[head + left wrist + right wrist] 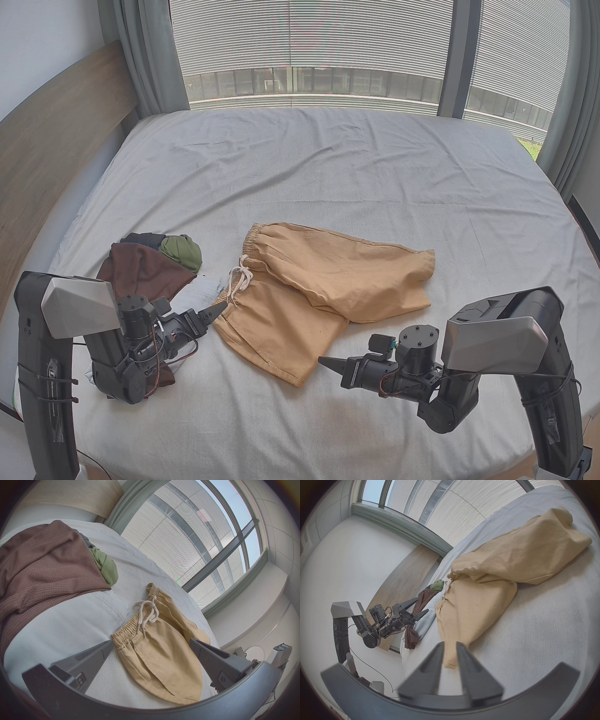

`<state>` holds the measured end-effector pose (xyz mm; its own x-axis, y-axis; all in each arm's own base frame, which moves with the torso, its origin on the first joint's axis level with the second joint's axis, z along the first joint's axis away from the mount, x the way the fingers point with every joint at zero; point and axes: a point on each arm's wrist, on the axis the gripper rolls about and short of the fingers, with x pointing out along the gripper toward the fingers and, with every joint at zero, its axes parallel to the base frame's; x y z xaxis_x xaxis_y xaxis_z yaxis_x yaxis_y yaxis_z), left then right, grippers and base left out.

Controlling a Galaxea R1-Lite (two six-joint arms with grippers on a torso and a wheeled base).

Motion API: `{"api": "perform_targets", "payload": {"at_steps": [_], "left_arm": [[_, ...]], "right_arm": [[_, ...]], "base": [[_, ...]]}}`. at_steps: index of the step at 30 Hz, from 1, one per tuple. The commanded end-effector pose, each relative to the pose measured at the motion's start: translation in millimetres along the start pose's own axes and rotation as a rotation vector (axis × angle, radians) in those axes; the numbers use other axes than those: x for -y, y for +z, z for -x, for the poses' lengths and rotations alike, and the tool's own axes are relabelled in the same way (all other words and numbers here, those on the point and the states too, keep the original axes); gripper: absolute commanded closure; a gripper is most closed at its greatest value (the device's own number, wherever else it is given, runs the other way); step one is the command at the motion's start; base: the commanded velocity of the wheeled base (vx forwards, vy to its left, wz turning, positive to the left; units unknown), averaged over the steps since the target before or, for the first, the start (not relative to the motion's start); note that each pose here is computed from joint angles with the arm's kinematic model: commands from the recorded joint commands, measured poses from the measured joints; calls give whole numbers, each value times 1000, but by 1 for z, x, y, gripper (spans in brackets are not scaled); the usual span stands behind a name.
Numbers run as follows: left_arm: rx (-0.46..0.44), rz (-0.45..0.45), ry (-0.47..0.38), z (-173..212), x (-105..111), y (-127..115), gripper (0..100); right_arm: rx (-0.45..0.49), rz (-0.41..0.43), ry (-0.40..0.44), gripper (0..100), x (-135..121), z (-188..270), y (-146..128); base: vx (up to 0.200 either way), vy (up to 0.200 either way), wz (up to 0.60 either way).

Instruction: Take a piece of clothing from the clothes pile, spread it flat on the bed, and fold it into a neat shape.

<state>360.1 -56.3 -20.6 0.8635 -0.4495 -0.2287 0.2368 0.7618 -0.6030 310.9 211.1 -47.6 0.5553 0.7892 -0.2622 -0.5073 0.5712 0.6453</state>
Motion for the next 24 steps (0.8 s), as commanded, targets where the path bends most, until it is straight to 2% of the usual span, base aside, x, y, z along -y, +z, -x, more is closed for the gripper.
{"api": "perform_targets", "payload": {"at_steps": [1,10,22,23,24], "left_arm": [[0,1,1,0,0,0,0],[1,-3,-3,0,1,0,0],[9,-2,-1,1,1,3,0],[10,-3,-2,1,1,3,0],[9,-2,-1,1,1,3,0]], "right_arm": [[1,3,7,0,-1,-3,-1],[-41,-9,-6,0,10,-24,-12],[-32,-7,-8,0,12,-56,2],[-22,-5,-12,100,11,-57,3],[-14,-3,-18,100,11,-58,3]], "base": [[0,0,0],[0,0,0],[0,0,0],[0,0,0],[0,0,0]]}}
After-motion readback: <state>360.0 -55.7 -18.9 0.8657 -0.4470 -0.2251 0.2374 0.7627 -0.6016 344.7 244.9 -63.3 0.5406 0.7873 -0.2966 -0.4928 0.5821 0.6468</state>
